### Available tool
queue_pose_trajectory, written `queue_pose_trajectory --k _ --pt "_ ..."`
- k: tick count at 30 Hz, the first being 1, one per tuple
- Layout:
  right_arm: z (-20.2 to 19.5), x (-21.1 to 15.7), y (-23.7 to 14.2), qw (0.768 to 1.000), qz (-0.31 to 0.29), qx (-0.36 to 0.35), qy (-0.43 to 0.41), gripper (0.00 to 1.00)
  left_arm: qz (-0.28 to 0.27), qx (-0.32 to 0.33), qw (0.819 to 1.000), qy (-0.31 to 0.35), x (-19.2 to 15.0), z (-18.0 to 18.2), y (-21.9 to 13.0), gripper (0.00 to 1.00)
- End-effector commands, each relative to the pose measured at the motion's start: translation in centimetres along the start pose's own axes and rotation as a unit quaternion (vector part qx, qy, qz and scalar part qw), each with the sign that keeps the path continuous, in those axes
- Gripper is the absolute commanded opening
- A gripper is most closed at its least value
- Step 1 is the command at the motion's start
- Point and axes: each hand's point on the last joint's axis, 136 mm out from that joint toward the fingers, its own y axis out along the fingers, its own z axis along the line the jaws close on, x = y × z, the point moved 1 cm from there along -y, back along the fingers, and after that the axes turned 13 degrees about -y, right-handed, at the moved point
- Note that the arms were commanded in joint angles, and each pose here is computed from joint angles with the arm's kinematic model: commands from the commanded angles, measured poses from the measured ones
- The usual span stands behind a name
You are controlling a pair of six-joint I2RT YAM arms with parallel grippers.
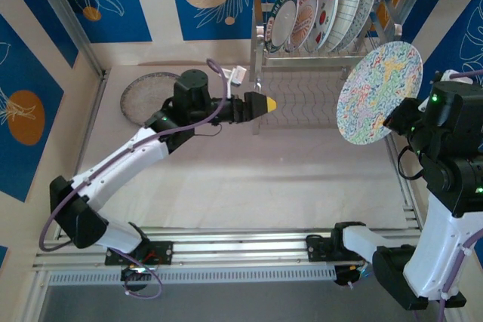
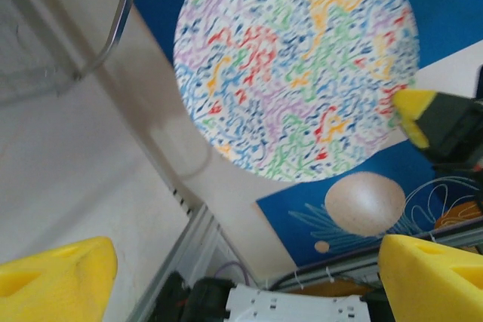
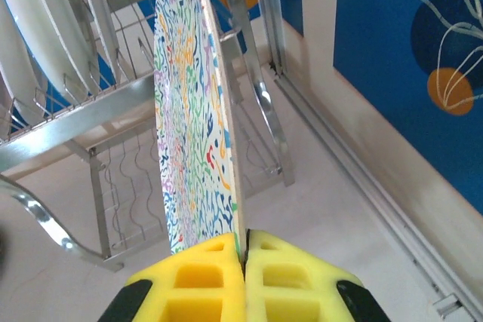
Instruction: Unload the plates from the dish rack
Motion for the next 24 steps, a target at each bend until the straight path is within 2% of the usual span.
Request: queue_pose_trajectory --k 1,8,12,14,24 --pt "0.5 -0.1 -0.7 0.999 -0.009 0.027 0.04 0.0 0.061 -0.007 0.998 -0.034 -2.4 1.6 1.6 0.89" --pt "2.1 -2.3 -0.5 0.995 0.033 0.073 0.062 0.0 0.093 -0.047 0.991 -0.082 -3.6 4.3 5.2 0.89" --pt "3.5 -3.5 0.1 0.989 0.064 0.11 0.073 0.0 0.089 -0.082 0.985 -0.121 -3.2 5.3 6.9 0.88" --pt "4.2 -4.0 0.4 0.986 0.076 0.126 0.082 0.0 0.081 -0.08 0.984 -0.139 -3.0 6.4 7.4 0.88" --pt "6.4 -5.6 1.6 0.97 0.105 0.184 0.119 0.0 0.058 -0.1 0.978 -0.175 -2.5 8.5 8.4 0.85"
